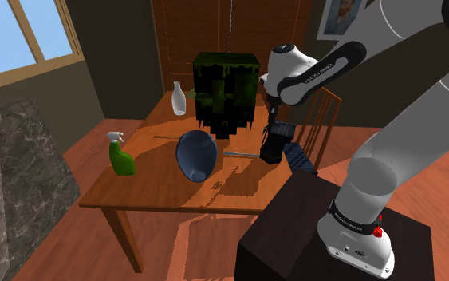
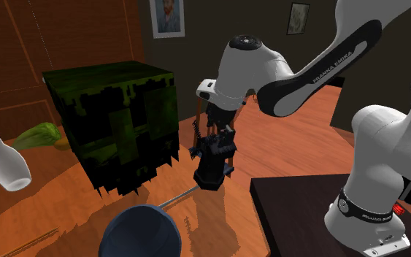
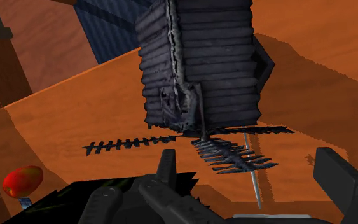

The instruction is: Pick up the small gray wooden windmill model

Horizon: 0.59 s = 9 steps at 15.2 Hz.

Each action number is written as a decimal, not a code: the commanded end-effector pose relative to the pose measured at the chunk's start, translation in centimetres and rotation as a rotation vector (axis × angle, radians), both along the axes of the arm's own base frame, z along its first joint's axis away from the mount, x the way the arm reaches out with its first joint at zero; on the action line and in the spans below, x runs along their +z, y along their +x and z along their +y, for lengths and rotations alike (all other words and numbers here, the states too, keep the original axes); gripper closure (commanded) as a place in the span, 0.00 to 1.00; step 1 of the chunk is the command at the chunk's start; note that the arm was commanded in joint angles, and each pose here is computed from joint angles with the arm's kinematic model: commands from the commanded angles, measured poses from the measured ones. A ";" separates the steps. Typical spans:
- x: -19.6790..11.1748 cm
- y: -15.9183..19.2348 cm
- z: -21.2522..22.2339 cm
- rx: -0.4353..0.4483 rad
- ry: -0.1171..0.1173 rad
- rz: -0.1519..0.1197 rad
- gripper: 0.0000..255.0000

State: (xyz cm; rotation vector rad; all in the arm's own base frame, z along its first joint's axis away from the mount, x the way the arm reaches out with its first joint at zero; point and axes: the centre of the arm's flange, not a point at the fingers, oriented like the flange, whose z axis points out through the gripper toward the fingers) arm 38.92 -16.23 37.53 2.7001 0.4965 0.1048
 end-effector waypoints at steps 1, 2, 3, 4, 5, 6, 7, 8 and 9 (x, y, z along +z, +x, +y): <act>-0.9 0.0 -0.1 0.000 0.000 -0.001 0.00; -0.9 0.0 -0.1 0.000 0.000 -0.001 0.00; -0.9 0.0 -0.2 0.000 0.000 -0.001 1.00; -0.9 0.0 -0.2 0.000 0.000 -0.001 1.00; -0.9 0.0 -0.3 0.000 0.000 -0.001 1.00; -0.9 0.0 -0.3 0.000 0.000 -0.001 1.00; -0.8 0.0 -0.2 0.000 0.000 -0.001 1.00; -0.8 0.0 -0.2 0.000 0.000 -0.001 1.00; -0.9 0.0 -0.2 0.000 0.000 -0.001 1.00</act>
